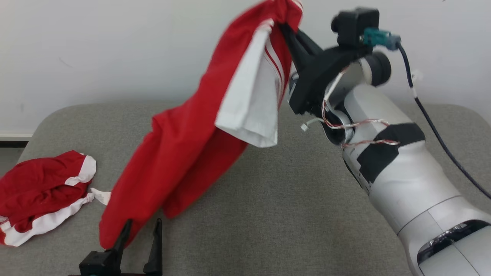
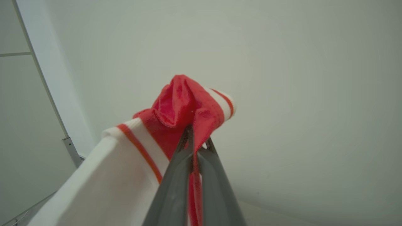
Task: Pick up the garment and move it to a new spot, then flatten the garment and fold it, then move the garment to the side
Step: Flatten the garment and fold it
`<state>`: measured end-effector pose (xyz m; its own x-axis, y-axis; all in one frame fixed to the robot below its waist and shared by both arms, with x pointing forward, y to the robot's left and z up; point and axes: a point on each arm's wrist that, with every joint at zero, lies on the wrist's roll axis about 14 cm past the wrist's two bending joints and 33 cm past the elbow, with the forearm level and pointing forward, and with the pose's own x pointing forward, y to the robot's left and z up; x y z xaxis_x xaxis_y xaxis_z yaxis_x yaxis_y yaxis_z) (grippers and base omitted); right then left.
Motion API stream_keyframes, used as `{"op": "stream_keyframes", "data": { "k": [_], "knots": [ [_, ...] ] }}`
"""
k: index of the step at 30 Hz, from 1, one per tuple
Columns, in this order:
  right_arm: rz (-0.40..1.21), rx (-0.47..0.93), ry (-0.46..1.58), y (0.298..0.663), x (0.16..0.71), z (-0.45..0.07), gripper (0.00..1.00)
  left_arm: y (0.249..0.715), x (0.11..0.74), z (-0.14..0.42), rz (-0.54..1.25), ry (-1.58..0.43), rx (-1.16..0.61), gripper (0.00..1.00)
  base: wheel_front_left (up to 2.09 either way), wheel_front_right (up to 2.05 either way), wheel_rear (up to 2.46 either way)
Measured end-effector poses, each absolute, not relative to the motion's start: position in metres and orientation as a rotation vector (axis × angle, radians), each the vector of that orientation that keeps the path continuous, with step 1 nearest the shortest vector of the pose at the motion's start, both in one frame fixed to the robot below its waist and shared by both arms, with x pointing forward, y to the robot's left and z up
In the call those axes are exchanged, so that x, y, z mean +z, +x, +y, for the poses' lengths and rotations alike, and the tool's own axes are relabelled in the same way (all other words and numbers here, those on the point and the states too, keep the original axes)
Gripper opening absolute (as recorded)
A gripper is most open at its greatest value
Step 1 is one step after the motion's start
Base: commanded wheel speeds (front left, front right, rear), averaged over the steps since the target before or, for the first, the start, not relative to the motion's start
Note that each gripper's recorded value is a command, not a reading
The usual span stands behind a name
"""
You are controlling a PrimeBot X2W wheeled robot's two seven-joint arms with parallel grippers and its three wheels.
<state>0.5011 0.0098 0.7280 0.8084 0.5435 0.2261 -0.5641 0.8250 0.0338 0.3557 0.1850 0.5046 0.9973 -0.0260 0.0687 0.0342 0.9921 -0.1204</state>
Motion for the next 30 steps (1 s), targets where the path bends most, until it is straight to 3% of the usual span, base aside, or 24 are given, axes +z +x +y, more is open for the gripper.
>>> {"op": "stream_keyframes", "data": {
  "k": [6,15,16,17,18,24,30],
  "knots": [
    [0.086,0.335,0.143,0.517,0.594,-0.070,0.00,0.362,0.499,0.175,-0.048,-0.125,-0.065,1.00,0.00,0.00,0.00],
    [0.266,0.076,0.085,0.492,0.496,-0.191,0.00,0.371,0.491,0.164,-0.022,-0.122,-0.102,1.00,0.00,0.00,0.00],
    [0.286,0.058,0.076,0.487,0.488,-0.200,0.20,0.371,0.491,0.162,-0.021,-0.123,-0.107,1.00,0.00,0.00,0.00],
    [0.299,0.048,0.058,0.484,0.484,-0.207,0.50,0.371,0.491,0.161,-0.022,-0.124,-0.112,1.00,0.00,0.00,0.00],
    [0.313,0.042,0.042,0.480,0.480,-0.212,1.00,0.371,0.491,0.160,-0.022,-0.124,-0.114,1.00,0.00,0.00,0.00],
    [0.372,-0.011,-0.028,0.459,0.464,-0.244,1.00,0.368,0.493,0.157,-0.029,-0.124,-0.125,1.00,0.00,0.00,0.00],
    [0.313,-0.048,-0.054,0.452,0.474,-0.260,1.00,0.366,0.497,0.156,-0.039,-0.125,-0.127,1.00,0.00,0.00,0.00]
  ]
}}
